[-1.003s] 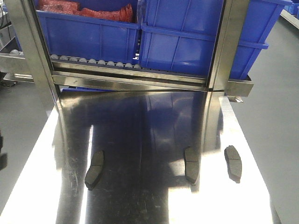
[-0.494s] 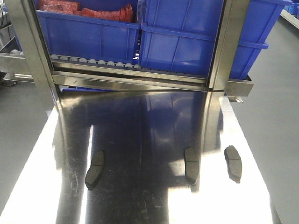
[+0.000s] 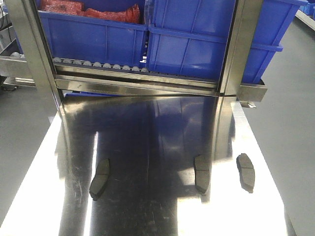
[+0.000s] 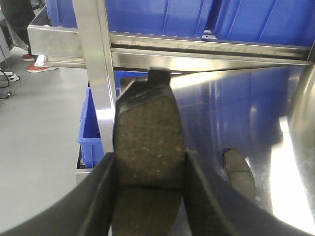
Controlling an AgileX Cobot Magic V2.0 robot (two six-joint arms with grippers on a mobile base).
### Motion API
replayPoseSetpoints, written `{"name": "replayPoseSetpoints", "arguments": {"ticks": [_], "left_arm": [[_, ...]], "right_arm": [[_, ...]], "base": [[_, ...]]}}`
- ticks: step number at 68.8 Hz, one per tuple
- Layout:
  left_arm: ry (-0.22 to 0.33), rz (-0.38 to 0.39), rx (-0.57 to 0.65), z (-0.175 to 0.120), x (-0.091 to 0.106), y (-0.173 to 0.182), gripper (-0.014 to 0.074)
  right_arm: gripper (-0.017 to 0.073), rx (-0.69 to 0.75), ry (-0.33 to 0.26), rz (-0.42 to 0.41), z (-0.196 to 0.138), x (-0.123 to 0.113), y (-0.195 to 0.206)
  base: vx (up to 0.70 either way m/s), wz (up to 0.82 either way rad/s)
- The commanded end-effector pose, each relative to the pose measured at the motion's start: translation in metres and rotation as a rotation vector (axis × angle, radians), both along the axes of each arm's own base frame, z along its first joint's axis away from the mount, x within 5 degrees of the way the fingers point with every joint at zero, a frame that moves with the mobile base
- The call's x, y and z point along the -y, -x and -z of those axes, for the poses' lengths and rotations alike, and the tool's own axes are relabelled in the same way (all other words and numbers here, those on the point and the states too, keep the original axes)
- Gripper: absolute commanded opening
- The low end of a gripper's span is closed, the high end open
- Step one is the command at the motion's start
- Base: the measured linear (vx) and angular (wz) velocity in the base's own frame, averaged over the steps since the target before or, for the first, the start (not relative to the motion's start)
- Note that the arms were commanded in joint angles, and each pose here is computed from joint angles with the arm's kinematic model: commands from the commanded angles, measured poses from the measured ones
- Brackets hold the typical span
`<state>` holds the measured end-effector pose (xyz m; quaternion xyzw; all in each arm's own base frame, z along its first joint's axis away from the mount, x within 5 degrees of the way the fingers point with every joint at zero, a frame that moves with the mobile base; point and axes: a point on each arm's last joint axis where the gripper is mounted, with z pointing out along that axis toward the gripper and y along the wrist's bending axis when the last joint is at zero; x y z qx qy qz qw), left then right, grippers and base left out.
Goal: Move and align brake pads A on conveyor
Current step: 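Lift the grasped brake pad off the table with the left gripper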
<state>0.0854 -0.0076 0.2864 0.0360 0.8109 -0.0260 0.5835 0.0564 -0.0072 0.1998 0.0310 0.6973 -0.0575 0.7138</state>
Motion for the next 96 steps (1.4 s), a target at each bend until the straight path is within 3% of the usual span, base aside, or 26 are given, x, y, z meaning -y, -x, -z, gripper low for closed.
{"name": "replayPoseSetpoints", "arguments": {"ticks": [1, 32, 37, 42, 52, 67, 88, 96], "left_arm": [[0.020, 0.008, 0.124, -0.018, 0.001, -0.002, -0.0006], [0.020, 0.008, 0.124, -0.018, 0.001, -0.002, -0.0006], [0.020, 0.008, 0.123, -0.018, 0.001, -0.002, -0.0006], [0.020, 0.008, 0.124, -0.018, 0.001, -0.002, -0.0006], [0.020, 0.008, 0.125, -0.018, 0.001, -0.002, -0.0006], [0.020, 0.008, 0.125, -0.018, 0.001, -0.002, -0.0006], [0.020, 0.008, 0.125, -0.018, 0.001, -0.002, -0.0006], [0.020, 0.008, 0.125, -0.018, 0.001, -0.002, -0.0006]], "right_arm": [[-0.0011, 0.071, 0.026, 0.001, -0.004, 0.000, 0.001], [-0.0011, 0.135, 0.022, -0.005, -0.010, -0.001, 0.002], [-0.0011, 0.226, -0.006, -0.016, -0.018, -0.002, 0.003], [-0.0011, 0.285, 0.001, -0.020, -0.030, -0.002, 0.006], [-0.0011, 0.304, 0.006, -0.014, -0.068, -0.002, 0.009], [-0.0011, 0.066, -0.029, 0.007, -0.115, 0.003, -0.020], [-0.0011, -0.564, -0.194, 0.033, -0.108, 0.010, -0.080], [-0.0011, -0.685, -0.236, 0.030, -0.102, 0.010, -0.092]], "base": [[0.00, 0.00], [0.00, 0.00], [0.00, 0.00], [0.00, 0.00], [0.00, 0.00], [0.00, 0.00], [0.00, 0.00], [0.00, 0.00]]}}
